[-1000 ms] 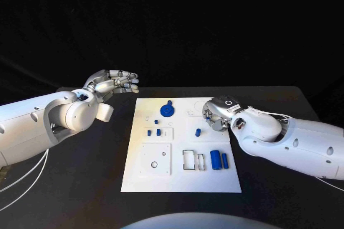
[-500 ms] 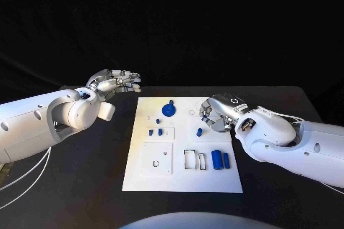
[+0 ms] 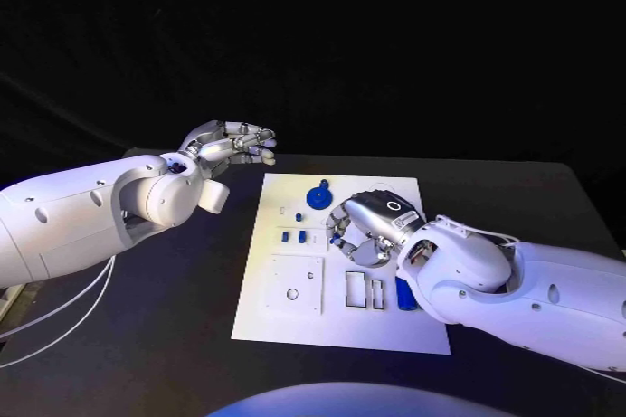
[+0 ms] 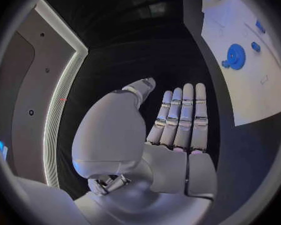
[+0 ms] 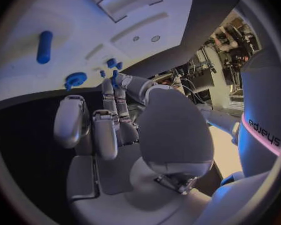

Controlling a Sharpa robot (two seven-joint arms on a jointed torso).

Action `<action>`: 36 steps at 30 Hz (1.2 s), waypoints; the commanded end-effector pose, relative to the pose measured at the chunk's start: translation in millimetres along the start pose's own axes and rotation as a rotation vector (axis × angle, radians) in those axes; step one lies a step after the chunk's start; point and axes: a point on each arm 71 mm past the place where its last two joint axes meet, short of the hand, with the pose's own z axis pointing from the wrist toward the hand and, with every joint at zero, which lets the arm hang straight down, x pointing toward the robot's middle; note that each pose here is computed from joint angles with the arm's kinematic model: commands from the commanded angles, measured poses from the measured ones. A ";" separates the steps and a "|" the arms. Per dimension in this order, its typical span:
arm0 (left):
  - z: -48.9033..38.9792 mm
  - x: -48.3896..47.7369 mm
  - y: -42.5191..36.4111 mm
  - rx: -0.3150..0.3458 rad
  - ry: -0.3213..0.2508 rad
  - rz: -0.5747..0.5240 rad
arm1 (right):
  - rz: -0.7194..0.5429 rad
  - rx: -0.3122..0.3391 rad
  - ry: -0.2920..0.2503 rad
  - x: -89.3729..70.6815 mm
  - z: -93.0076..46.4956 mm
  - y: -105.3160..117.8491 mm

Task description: Assemble the parts on the task board

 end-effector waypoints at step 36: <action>10.8 18.8 1.0 -0.007 0.053 -0.012 | 0.034 -0.073 0.151 60.8 14.9 25.4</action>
